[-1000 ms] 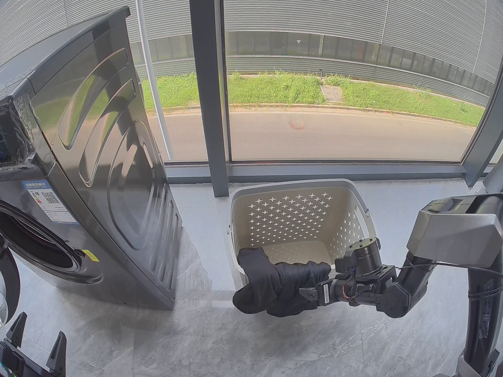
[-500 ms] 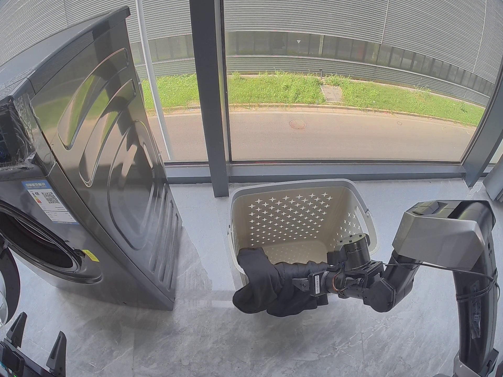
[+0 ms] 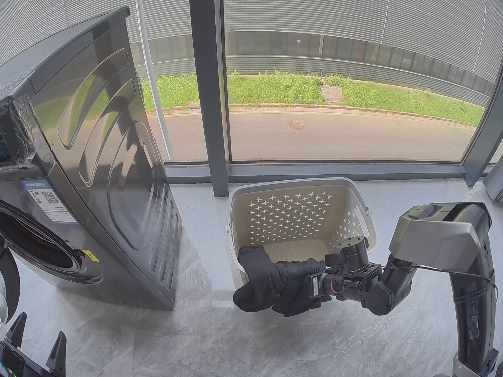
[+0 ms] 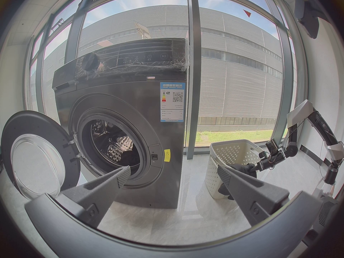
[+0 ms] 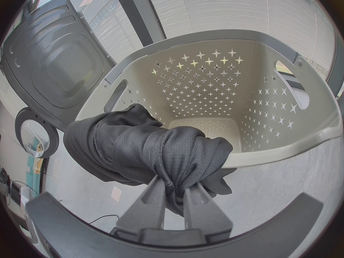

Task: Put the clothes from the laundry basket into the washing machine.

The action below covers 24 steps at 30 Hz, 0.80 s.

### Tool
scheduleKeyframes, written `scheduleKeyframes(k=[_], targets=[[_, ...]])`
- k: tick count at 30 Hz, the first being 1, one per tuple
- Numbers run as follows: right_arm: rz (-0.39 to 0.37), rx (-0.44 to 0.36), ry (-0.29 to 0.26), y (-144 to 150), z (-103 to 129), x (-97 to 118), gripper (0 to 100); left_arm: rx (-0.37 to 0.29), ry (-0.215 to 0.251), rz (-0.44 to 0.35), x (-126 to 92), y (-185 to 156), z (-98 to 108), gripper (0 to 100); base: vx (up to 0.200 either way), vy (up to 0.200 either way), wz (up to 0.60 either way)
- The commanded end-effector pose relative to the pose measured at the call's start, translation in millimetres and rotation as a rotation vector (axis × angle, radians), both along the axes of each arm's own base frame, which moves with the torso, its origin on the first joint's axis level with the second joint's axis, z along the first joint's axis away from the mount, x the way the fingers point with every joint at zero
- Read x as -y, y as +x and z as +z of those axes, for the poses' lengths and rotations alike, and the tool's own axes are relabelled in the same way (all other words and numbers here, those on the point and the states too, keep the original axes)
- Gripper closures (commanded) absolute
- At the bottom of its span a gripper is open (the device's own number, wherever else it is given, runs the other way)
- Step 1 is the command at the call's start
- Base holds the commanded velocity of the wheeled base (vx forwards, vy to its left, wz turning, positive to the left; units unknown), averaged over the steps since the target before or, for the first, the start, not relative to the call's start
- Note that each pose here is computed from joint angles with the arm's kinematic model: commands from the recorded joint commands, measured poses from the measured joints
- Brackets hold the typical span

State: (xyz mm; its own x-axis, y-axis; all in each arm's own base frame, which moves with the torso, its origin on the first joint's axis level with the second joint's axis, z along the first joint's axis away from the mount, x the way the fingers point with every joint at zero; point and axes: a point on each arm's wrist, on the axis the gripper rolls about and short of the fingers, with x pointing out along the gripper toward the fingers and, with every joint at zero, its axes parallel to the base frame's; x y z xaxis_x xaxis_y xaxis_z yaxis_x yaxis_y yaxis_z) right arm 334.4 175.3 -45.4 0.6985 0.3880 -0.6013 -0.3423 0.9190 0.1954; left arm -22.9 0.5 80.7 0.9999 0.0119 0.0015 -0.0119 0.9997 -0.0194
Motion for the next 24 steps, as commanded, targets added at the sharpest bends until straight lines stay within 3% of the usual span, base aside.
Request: scheduleKeyframes(k=[1, 2, 7, 11, 19, 24], targets=[[0.007, 0.029, 0.016, -7, 17, 1, 100, 0.002, -0.001, 0.0, 0, 0, -4, 0, 0.0, 0.0, 0.0], [0.007, 0.029, 0.016, -7, 17, 1, 100, 0.002, -0.001, 0.0, 0, 0, -4, 0, 0.0, 0.0, 0.0], [0.007, 0.113, 0.058, -28, 70, 12, 100, 0.002, -0.001, 0.0, 0, 0, -4, 0, 0.0, 0.0, 0.0], [0.009, 0.158, 0.08, -42, 97, 19, 100, 0.002, -0.001, 0.0, 0, 0, -4, 0, 0.0, 0.0, 0.0], [0.008, 0.2, 0.104, -56, 116, 26, 100, 0.002, -0.001, 0.0, 0, 0, -4, 0, 0.0, 0.0, 0.0], [0.002, 0.329, 0.158, -66, 148, 32, 100, 0.002, 0.001, 0.002, 0, 0, -4, 0, 0.0, 0.0, 0.0]])
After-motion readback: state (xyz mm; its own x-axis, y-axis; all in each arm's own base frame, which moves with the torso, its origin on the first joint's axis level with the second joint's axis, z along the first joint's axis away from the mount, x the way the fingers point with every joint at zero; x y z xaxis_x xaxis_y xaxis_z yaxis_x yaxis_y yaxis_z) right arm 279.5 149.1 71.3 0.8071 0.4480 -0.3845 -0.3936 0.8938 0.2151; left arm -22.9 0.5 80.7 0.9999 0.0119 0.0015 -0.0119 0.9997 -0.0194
